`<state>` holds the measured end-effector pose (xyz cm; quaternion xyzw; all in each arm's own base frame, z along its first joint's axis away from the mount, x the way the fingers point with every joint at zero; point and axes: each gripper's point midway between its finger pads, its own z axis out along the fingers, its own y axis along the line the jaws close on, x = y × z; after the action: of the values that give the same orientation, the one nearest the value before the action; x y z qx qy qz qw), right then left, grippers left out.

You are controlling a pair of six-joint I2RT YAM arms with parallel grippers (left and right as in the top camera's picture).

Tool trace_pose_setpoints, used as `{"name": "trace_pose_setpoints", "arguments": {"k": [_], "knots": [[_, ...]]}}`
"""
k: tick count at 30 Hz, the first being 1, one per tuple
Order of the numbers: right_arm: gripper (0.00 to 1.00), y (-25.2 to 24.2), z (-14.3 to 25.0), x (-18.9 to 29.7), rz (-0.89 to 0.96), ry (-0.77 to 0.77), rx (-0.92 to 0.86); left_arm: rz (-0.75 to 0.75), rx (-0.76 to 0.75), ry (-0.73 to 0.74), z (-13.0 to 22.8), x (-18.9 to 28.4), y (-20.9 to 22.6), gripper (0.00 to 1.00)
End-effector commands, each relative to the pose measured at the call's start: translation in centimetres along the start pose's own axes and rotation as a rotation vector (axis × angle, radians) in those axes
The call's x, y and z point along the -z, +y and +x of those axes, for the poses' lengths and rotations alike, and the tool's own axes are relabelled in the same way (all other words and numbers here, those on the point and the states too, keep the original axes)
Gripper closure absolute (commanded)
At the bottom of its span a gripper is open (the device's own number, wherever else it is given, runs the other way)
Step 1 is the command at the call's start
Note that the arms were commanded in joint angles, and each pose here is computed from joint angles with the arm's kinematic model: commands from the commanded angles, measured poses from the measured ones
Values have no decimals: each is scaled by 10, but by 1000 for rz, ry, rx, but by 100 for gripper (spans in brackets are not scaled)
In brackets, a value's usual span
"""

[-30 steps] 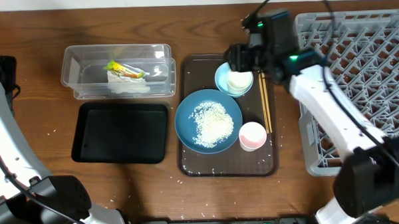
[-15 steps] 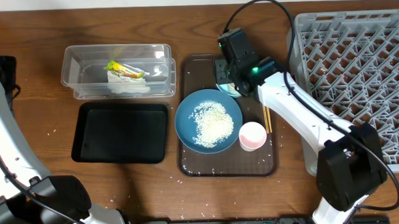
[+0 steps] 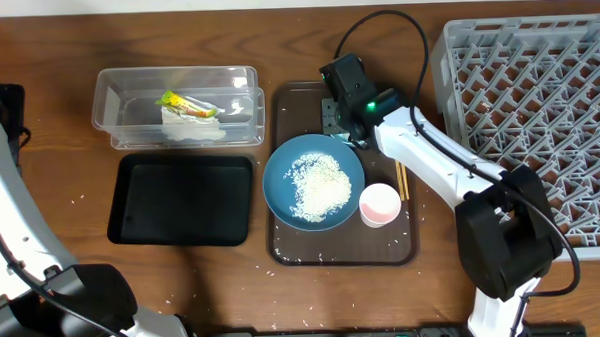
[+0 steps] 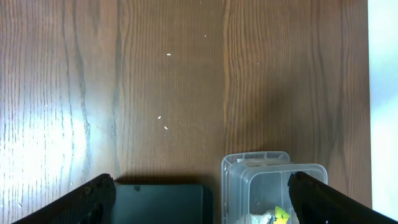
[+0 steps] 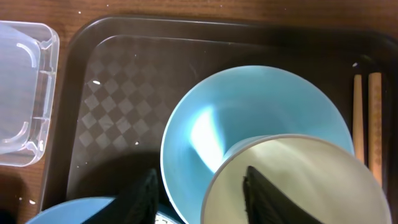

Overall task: Sort waste into correct bins and load items into the dishwasher rack
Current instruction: 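Grasp the white cup rim with the right gripper, then lift the white cup and carry it right over the dish rack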

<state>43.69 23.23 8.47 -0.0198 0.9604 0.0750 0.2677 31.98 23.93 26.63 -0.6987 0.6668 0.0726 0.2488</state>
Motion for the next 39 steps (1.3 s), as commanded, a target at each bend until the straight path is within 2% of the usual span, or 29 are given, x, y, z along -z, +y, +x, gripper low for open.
{"name": "trace_pose_setpoints", "arguments": {"k": [1, 4, 12, 16, 20, 26, 31, 39], "knots": [[63, 5, -2, 0, -8, -1, -8, -23, -16, -11, -2, -3, 3, 9], [68, 2, 0, 0, 8, 7, -6, -23, -16, -11, -2, -3, 3, 9], [71, -11, 8, 0, 70, 31, 2, -23, -16, -10, -2, -3, 3, 8], [81, -10, 8, 0, 67, 33, 2, -23, -16, -11, -2, -3, 3, 8], [83, -6, 11, 0, 41, 48, 1, -23, -16, -11, -2, -3, 3, 9], [92, 0, 9, 2, 12, 47, -1, -23, -16, -10, -2, -3, 3, 8], [99, 3, -7, 19, -9, 2, -9, -23, -16, -11, -2, -3, 3, 9], [99, -3, -56, 84, -55, -149, -29, -23, -16, -10, -2, -3, 3, 8]]}}
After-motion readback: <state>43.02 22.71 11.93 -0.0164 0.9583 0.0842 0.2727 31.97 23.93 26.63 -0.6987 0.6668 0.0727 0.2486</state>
